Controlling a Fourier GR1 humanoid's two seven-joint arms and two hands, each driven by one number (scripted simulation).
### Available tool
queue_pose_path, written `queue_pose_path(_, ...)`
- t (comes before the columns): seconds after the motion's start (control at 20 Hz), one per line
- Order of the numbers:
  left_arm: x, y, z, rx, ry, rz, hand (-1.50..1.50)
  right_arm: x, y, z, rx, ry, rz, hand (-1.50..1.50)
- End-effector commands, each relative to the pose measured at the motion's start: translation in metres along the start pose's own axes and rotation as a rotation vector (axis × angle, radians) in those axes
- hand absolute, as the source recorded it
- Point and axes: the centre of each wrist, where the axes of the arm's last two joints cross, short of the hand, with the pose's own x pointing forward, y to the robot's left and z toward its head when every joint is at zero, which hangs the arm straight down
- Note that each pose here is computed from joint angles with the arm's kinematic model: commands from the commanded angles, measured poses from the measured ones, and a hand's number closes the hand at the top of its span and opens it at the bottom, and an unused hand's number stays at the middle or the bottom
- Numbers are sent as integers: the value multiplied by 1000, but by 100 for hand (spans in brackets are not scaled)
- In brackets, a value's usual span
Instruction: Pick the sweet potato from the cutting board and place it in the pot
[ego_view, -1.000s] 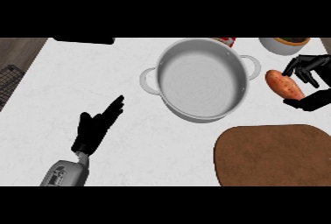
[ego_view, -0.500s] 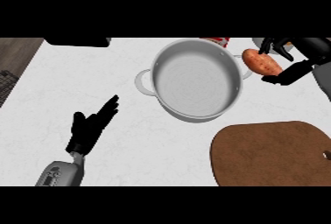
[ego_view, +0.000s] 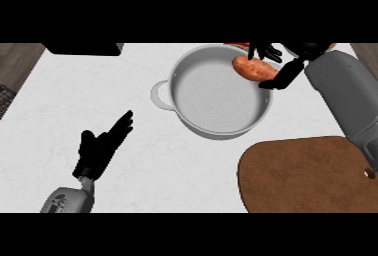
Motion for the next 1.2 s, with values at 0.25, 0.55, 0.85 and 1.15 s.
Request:
queue_pose_path(0.25, 6, 4, 2, -3, -18, 1, 0, 30, 35, -58, 80, 26, 381, 150)
queue_pose_path(0.55, -7, -3, 0, 20, -1, 10, 0, 45, 106, -92, 278, 145, 505, 150)
queue_pose_path(0.85, -6, -10, 3, -1, -14, 6, 0, 45, 126, -101, 512, 417, 520, -150)
queue_pose_path(1.15, -8, -13, 2, -6, 16, 1, 0, 48, 154, -101, 331, 226, 160, -150)
